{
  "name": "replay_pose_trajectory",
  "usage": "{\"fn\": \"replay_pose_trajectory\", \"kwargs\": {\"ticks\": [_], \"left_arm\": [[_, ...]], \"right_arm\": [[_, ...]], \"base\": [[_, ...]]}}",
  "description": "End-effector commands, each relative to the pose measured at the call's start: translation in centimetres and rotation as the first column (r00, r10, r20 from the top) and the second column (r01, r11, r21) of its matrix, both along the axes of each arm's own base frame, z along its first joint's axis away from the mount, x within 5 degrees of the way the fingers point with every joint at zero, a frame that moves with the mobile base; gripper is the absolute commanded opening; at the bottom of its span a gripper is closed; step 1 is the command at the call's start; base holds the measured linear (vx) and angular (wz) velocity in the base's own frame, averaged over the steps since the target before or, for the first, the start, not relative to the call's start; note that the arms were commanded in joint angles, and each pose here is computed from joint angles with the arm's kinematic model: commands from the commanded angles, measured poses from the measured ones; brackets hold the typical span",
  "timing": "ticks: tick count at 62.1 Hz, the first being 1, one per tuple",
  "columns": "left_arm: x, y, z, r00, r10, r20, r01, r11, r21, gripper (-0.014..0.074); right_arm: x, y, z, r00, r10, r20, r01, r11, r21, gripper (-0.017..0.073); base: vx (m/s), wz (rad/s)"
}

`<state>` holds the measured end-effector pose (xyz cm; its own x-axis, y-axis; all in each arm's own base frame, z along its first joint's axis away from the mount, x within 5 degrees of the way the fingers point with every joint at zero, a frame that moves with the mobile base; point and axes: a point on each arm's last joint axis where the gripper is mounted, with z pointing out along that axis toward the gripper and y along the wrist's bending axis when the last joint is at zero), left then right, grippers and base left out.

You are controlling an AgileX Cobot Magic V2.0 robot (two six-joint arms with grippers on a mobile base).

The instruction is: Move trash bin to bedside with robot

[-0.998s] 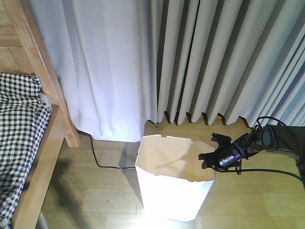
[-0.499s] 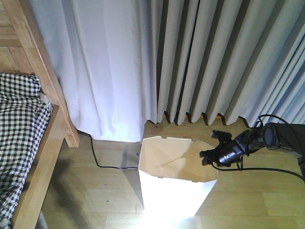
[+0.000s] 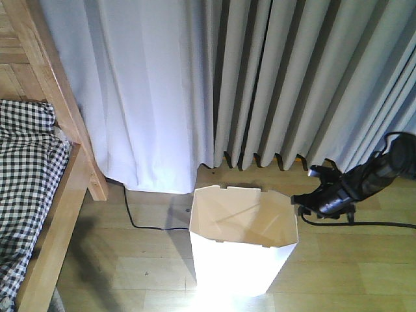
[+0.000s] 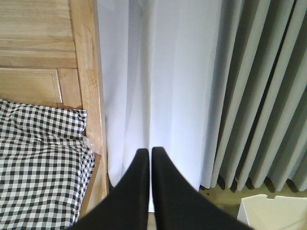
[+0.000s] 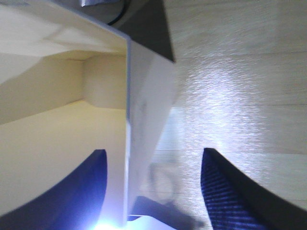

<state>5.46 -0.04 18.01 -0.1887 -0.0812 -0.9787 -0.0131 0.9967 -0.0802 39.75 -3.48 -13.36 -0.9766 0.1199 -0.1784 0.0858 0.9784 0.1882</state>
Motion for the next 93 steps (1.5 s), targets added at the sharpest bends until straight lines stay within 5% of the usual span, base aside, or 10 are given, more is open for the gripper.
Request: {"fn": "replay_pose_trajectory", "kwargs": {"ticks": [1, 13, 26, 37, 55, 71, 93], "left_arm": [[0.1, 0.0, -0.3, 0.999, 0.001, 0.055, 0.0, 1.0, -0.018, -0.0006], [0.1, 0.0, -0.3, 0.999, 0.001, 0.055, 0.0, 1.0, -0.018, -0.0006], [0.1, 0.0, -0.3, 0.999, 0.001, 0.055, 0.0, 1.0, -0.018, -0.0006], [0.1, 0.0, -0.3, 0.999, 0.001, 0.055, 0.0, 1.0, -0.018, -0.0006], [0.1, 0.0, -0.3, 0.999, 0.001, 0.055, 0.0, 1.0, -0.018, -0.0006], [0.1, 0.0, -0.3, 0.999, 0.001, 0.055, 0.0, 1.0, -0.018, -0.0006], [0.1, 0.0, -0.3, 0.999, 0.001, 0.055, 0.0, 1.0, -0.018, -0.0006]], "right_arm": [[1.4, -0.9, 6.0, 0.992, -0.001, 0.125, 0.011, 0.997, -0.078, 0.0417], [-0.6, -1.2, 14.2, 0.969, 0.097, 0.229, -0.051, 0.979, -0.198, 0.0417], [-2.7, -1.0, 25.7, 0.884, 0.195, 0.426, -0.072, 0.955, -0.289, 0.0415], [-5.7, -0.5, 35.4, 0.746, 0.268, 0.609, -0.031, 0.929, -0.37, 0.0415], [-13.3, 1.3, 46.2, 0.514, 0.318, 0.797, 0.011, 0.926, -0.377, 0.0415], [-21.2, 2.4, 49.9, 0.334, 0.327, 0.884, 0.086, 0.924, -0.374, 0.0415], [-28.3, 3.7, 46.2, 0.2, 0.277, 0.94, 0.13, 0.943, -0.305, 0.0415]], "base": [[0.0, 0.0], [0.0, 0.0], [0.0, 0.0], [0.0, 0.0], [0.0, 0.0], [0.0, 0.0], [0.0, 0.0]]}}
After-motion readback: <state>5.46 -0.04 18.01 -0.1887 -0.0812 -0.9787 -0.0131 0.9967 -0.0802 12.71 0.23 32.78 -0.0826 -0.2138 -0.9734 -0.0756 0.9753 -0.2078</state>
